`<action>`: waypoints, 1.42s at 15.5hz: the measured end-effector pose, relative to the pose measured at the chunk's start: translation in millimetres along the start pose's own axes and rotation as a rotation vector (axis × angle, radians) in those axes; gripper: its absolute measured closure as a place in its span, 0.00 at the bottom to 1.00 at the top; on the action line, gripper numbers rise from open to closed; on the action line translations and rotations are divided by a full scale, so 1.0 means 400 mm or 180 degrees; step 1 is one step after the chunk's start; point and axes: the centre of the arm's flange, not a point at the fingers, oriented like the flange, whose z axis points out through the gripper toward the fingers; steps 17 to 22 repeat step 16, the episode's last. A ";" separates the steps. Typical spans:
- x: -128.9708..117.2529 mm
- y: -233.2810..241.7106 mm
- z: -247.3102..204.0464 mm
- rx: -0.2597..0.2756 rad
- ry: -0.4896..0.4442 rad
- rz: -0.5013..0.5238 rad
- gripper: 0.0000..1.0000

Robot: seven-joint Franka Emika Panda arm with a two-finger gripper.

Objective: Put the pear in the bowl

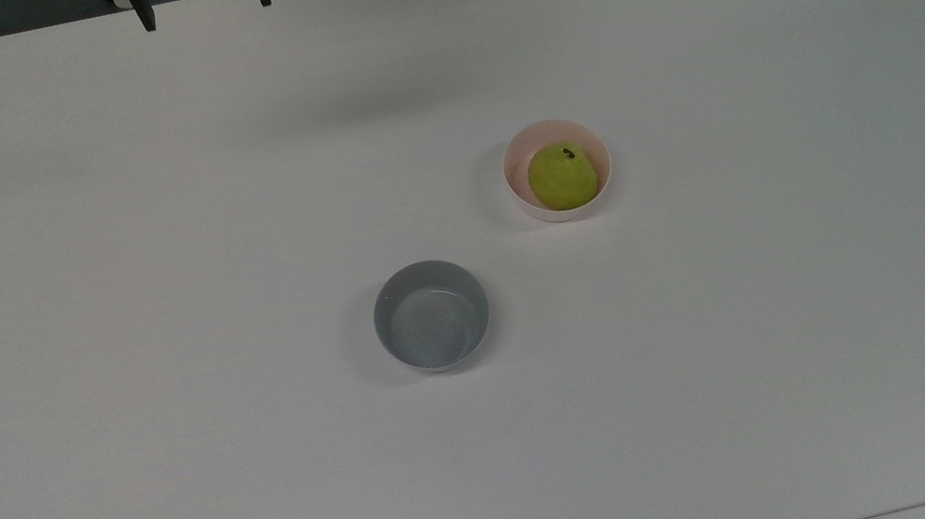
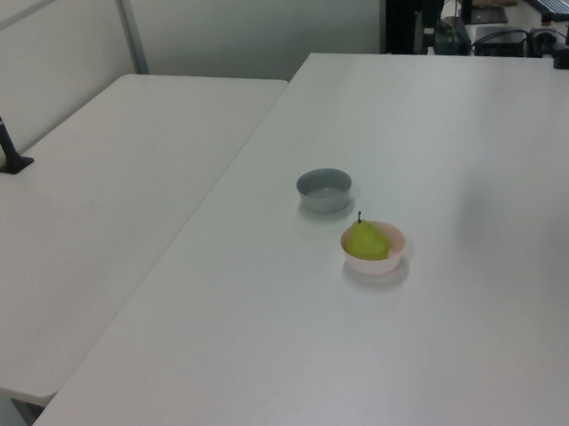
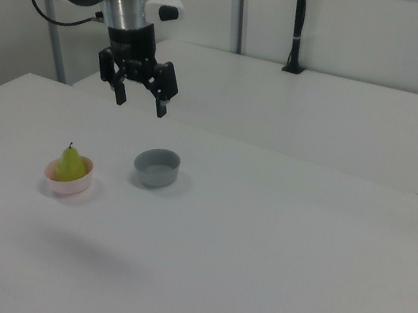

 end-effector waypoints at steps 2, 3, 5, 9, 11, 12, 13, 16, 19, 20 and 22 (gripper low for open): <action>0.005 -0.003 0.007 0.0002 -0.0012 -0.0009 0.00; 0.007 -0.007 0.010 0.0004 -0.0016 -0.0013 0.00; 0.012 -0.012 0.017 0.0007 -0.0030 -0.0013 0.00; 0.017 -0.020 0.023 0.0008 -0.0032 -0.0025 0.00; 0.018 -0.020 0.022 0.0008 -0.0031 -0.0026 0.00; 0.018 -0.021 0.022 0.0008 -0.0031 -0.0027 0.00; 0.018 -0.023 0.022 0.0008 -0.0031 -0.0031 0.00; 0.019 -0.028 0.022 0.0009 -0.0031 -0.0043 0.00; 0.019 -0.028 0.022 0.0009 -0.0031 -0.0043 0.00; 0.019 -0.028 0.022 0.0009 -0.0031 -0.0043 0.00; 0.019 -0.028 0.022 0.0009 -0.0031 -0.0043 0.00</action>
